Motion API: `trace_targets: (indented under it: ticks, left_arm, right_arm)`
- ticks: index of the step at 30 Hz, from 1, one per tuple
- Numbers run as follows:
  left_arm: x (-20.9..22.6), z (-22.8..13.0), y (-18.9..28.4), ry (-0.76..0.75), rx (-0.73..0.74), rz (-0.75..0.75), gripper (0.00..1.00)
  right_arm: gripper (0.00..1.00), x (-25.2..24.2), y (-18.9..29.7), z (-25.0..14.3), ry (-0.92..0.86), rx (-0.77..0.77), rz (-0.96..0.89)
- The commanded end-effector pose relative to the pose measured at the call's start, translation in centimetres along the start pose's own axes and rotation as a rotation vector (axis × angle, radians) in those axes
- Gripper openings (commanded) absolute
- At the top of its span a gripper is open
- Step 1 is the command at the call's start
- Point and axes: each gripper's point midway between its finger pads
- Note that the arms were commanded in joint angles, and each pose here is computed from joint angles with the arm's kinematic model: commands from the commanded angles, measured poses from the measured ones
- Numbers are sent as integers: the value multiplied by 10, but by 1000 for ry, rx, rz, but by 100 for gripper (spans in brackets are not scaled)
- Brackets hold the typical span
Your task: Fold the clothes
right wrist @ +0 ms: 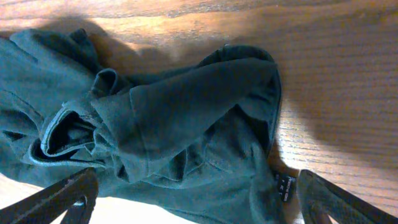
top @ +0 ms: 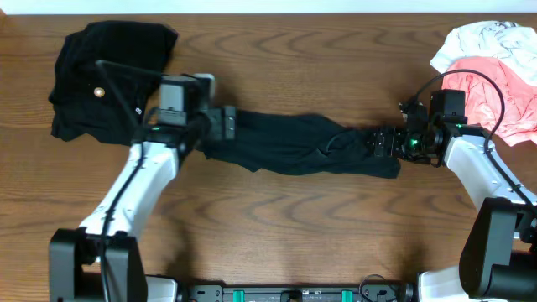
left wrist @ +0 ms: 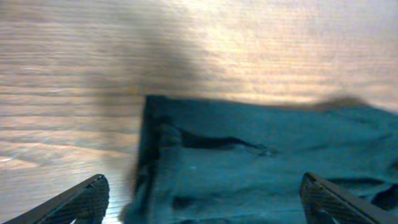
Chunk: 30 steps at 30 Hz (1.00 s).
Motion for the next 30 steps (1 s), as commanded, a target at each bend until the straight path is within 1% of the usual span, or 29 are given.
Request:
trace_targets:
  ticks: [1, 5, 12, 18, 25, 30]
  left_arm:
    - [12, -2, 2, 89, 12, -75, 98]
    - [31, -20, -8, 161, 60, -105, 98]
    - [36, -48, -40, 247, 151, -230, 98]
    - [42, -70, -59, 282, 212, -233, 98]
    - [25, -85, -69, 328, 266, -358, 98]
    - [15, -103, -76, 376, 324, -438, 98]
  right_arm:
    - [99, 0, -1, -1, 5, 3, 12]
    - [99, 0, -1, -1, 6, 3, 13]
    - [99, 1, -1, -1, 6, 6, 21]
    - [99, 1, -1, -6, 2, 23, 21]
    - [99, 1, -1, -4, 4, 17, 22]
    - [99, 2, -1, -4, 4, 17, 22]
Point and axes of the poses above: each gripper's point midway between its finger pads, its own y axis back along the fingers, its own x axis along the line the jaws close on, z = x × y, and after that the axes turned 4 degrees about -y, right-handed
